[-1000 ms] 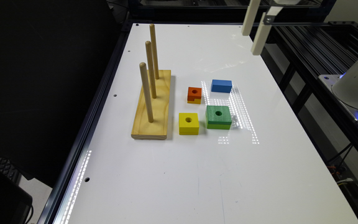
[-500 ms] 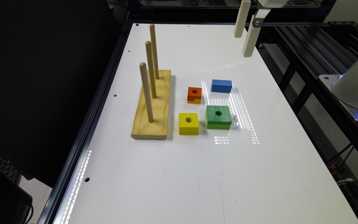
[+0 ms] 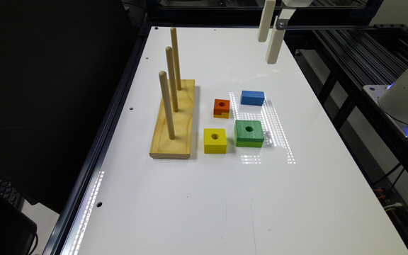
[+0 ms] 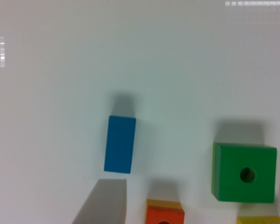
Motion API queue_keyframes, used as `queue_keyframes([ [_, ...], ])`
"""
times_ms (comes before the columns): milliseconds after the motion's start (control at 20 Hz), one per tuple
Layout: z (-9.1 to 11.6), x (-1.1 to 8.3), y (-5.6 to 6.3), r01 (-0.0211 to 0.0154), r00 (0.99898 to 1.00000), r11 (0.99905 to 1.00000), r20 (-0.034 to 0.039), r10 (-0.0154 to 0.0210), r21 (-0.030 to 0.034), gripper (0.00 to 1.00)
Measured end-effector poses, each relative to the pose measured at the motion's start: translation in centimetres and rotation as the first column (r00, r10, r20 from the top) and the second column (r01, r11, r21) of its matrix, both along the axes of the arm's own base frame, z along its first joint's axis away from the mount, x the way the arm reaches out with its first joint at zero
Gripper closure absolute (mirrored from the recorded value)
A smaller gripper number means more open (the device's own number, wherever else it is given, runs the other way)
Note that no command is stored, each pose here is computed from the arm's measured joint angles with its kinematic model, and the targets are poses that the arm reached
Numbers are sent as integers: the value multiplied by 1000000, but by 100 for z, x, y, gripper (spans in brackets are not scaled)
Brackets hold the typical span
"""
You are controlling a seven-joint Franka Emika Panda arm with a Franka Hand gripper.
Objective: Pick up yellow block.
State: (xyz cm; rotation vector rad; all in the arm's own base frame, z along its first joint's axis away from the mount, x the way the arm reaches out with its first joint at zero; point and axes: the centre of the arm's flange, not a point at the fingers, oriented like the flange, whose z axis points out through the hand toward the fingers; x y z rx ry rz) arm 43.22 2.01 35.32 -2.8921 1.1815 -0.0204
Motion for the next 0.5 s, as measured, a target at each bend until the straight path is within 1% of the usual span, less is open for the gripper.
queue_keyframes([
  [100,0,33,24,-3147,999995,999995,174,3147,-221,0],
  [200,-6,49,34,-4745,999988,999989,-1214,4745,-140,0],
  [400,-8,53,36,-5267,999985,999986,-1576,5267,-134,0],
  [500,2,62,51,-6597,999978,999978,754,6597,31,0],
])
